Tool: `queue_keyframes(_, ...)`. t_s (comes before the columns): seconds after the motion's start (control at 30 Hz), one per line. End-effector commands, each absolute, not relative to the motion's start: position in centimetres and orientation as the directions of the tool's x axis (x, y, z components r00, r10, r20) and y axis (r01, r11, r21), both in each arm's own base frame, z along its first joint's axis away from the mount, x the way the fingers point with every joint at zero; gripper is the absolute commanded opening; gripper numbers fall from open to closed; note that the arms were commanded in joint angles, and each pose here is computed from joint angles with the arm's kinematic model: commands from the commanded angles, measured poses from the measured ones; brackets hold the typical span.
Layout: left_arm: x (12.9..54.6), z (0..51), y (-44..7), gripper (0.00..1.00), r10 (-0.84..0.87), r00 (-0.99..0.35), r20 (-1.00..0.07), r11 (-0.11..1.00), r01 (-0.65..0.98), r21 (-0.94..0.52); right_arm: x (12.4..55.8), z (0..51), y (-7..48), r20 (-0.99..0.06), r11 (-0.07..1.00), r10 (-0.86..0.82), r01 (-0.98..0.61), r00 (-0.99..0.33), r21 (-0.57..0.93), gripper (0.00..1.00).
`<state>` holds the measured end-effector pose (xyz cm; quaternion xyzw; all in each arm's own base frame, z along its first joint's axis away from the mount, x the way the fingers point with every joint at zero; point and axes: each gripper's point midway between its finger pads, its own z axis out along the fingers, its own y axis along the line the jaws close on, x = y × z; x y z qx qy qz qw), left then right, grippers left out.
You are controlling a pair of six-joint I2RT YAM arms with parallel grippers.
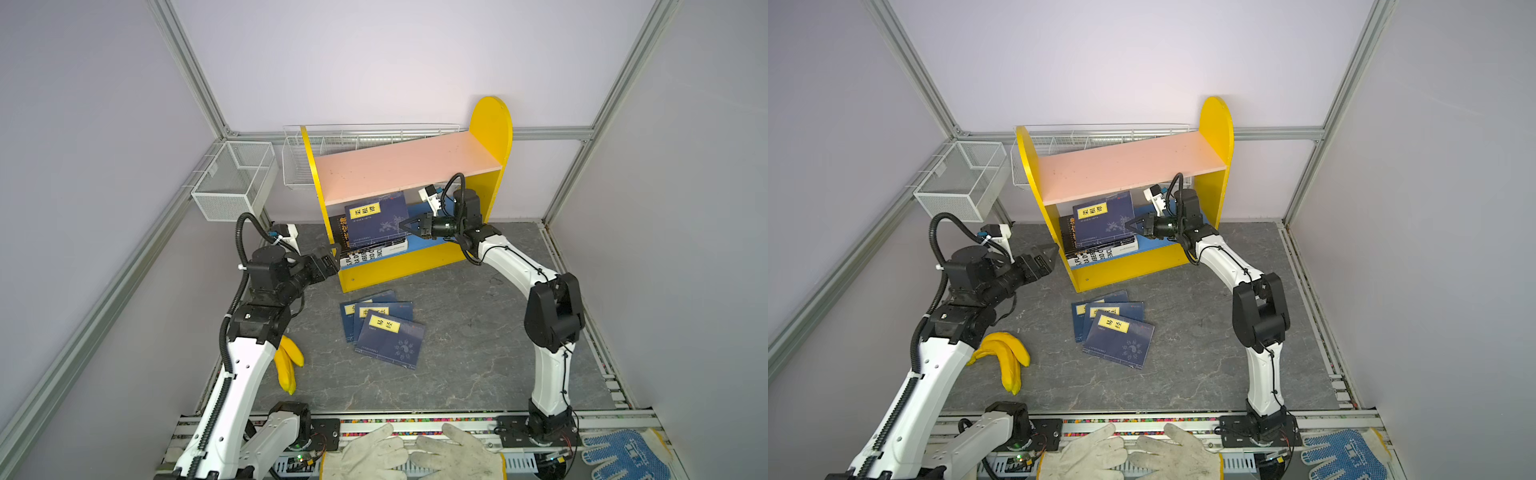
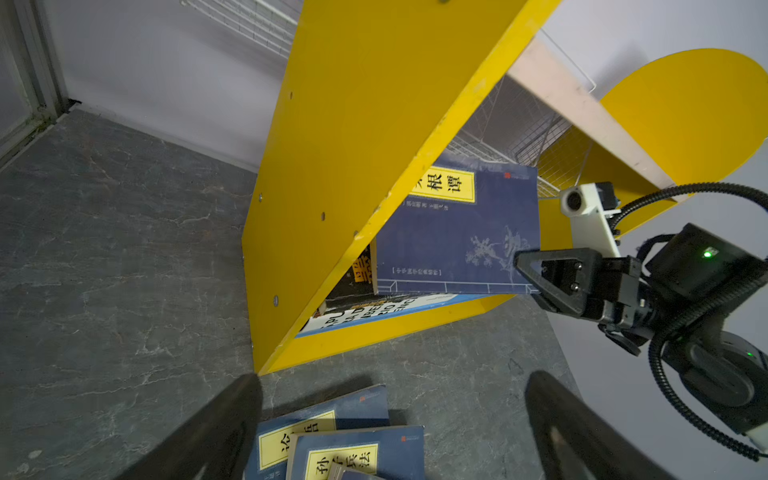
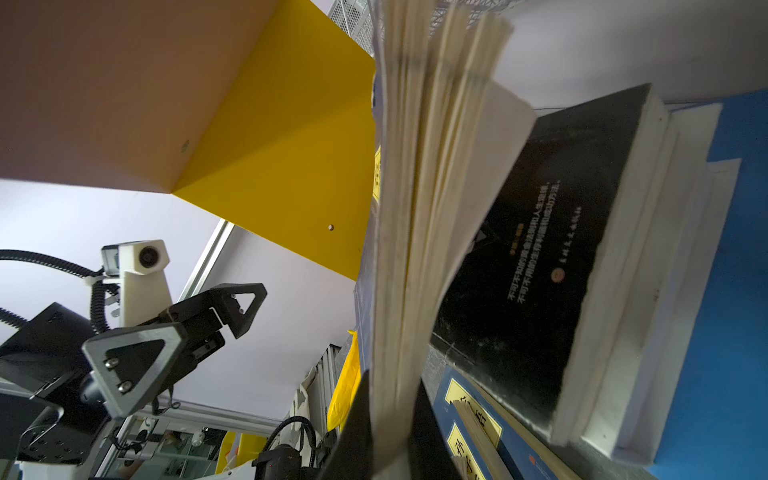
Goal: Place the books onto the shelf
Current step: 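Insert the upright blue book onto the blue shelf beside the black book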
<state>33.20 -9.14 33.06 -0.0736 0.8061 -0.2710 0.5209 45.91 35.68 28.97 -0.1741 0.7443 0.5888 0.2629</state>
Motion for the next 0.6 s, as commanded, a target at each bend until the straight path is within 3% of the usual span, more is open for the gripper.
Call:
queue_keyframes(0.0,33.8,31.9,-8.7,0.99,-0.364,-0.453,-0.814,0.869,0.15,-0.472,46.2,28.8,36.3,-0.607,0.228,0.01,-0.589,-0.795,0.775,0.08)
queue_keyframes(0.57,38.2,29.5,-9.6,0.99,-0.356,-0.492,-0.795,0.867,0.144,-0.477,46.0,27.6,39.1,-0.575,0.187,-0.094,-0.582,-0.813,0.792,0.09)
